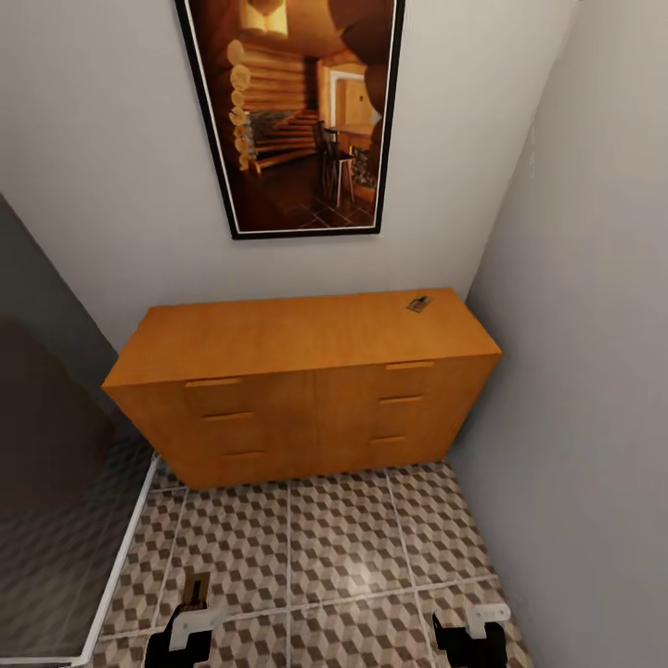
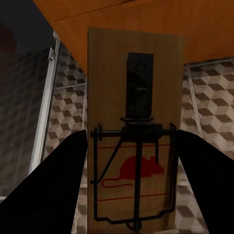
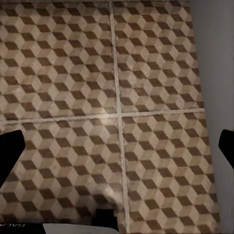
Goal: Take the four mousetraps from the cabinet in the bathroom and place them on the bathroom floor. Make sure all four end up on the same floor surface, and ensure that at least two of them are either under or directly next to the same bathroom sink.
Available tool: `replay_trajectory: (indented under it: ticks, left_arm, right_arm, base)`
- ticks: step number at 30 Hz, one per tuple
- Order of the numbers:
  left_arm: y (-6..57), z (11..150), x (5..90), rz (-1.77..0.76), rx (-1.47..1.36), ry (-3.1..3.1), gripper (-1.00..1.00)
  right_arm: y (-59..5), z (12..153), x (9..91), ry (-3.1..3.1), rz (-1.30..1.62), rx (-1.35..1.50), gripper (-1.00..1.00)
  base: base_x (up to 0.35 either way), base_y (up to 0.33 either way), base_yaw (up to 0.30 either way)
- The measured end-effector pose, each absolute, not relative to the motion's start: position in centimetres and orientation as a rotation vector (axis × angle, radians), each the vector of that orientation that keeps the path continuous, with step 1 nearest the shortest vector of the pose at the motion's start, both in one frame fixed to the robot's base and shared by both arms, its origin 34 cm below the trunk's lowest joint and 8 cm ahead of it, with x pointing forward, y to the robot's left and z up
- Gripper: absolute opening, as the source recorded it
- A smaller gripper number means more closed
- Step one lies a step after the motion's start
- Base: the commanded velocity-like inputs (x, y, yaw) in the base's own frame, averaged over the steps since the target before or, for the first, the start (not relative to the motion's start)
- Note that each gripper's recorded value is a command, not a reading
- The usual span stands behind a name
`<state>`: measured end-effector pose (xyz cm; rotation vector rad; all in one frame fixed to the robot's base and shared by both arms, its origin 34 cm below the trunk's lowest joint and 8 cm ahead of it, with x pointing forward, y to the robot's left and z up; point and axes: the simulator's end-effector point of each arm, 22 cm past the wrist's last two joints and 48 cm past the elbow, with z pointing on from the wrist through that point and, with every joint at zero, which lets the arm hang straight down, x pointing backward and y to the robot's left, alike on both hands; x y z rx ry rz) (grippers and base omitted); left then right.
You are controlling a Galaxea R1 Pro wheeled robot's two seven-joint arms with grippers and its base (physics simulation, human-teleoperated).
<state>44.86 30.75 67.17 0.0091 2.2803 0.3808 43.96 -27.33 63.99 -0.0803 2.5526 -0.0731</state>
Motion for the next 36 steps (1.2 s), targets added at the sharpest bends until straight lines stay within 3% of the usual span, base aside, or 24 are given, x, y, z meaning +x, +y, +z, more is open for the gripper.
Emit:
replay_trajectory:
  ticks: [14, 21, 36]
  left_arm:
    - [30.80, 67.19, 44.85, 0.382, 0.009, 2.280, -1.00]
    - [30.85, 67.19, 44.85, 0.382, 0.010, 2.280, -1.00]
    - [30.70, 67.17, 44.85, 0.380, 0.010, 2.280, -1.00]
  right_arm:
    - [-27.34, 64.00, 43.94, 2.552, -0.073, -0.080, 1.00]
    - [-27.34, 64.01, 43.96, 2.552, -0.076, -0.079, 1.00]
    - [-27.32, 64.44, 44.61, 2.519, -0.077, -0.080, 1.00]
  base:
    - [-0.061, 0.242, -0.235]
    - [-0.001, 0.165, -0.048]
    - [0.000, 0.013, -0.002]
